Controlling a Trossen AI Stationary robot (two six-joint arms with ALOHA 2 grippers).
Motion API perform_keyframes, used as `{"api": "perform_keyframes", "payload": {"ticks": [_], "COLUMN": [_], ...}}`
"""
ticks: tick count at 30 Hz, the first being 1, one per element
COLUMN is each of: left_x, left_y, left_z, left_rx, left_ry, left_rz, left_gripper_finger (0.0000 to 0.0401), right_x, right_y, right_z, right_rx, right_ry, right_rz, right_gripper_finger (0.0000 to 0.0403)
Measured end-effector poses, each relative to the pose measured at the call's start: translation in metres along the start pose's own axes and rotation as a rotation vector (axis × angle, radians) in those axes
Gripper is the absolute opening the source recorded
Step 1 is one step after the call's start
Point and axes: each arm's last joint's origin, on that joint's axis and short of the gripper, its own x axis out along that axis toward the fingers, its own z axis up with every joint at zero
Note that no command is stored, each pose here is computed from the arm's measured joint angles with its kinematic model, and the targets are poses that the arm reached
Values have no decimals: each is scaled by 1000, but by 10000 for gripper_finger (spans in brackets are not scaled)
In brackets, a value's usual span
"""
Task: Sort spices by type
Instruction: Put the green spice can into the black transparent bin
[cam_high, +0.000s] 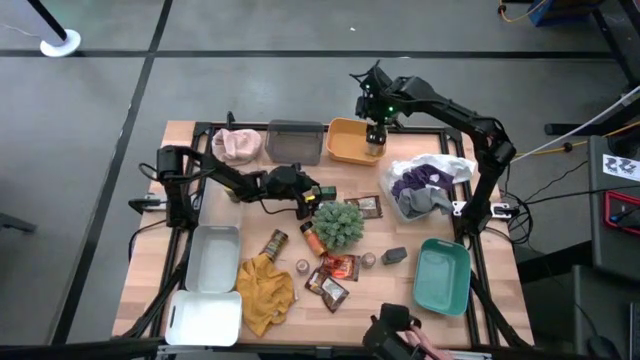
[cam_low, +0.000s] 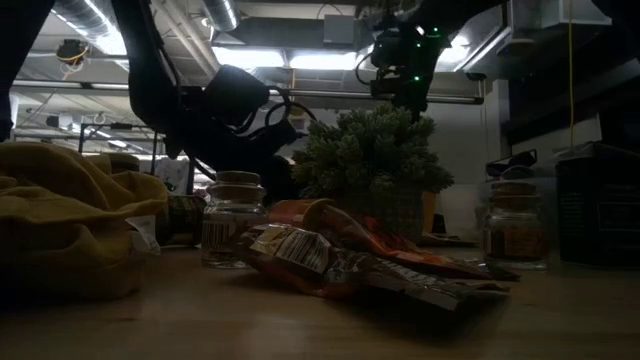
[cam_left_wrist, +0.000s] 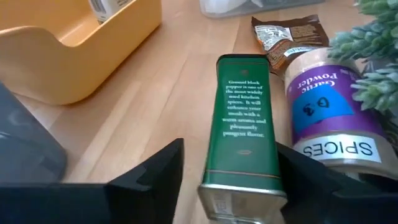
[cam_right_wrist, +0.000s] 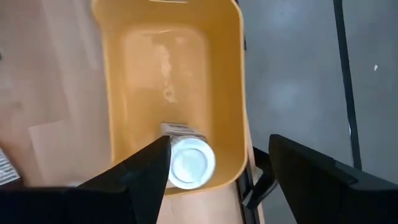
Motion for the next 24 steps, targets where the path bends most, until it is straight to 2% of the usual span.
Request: {"api": "perform_keyframes", "payload": {"ticks": [6,12,24], "left_x": [0,-4,-38], "left_y": [0,2,19], "left_z": [0,6,49], "left_rx": [-10,-36,-81], "left_ry": [4,-20,-181], "left_rz": [-1,5,49], "left_gripper_finger": [122,121,123], "right_x": [-1,-4,-11], "right_y": [18,40,85], "right_z": [10,22,42], "right_rx": [-50,-109,-222], "right_ry": [-14,-35,-116], "right_rz": [18,47,151], "right_gripper_finger": [271,271,271]}}
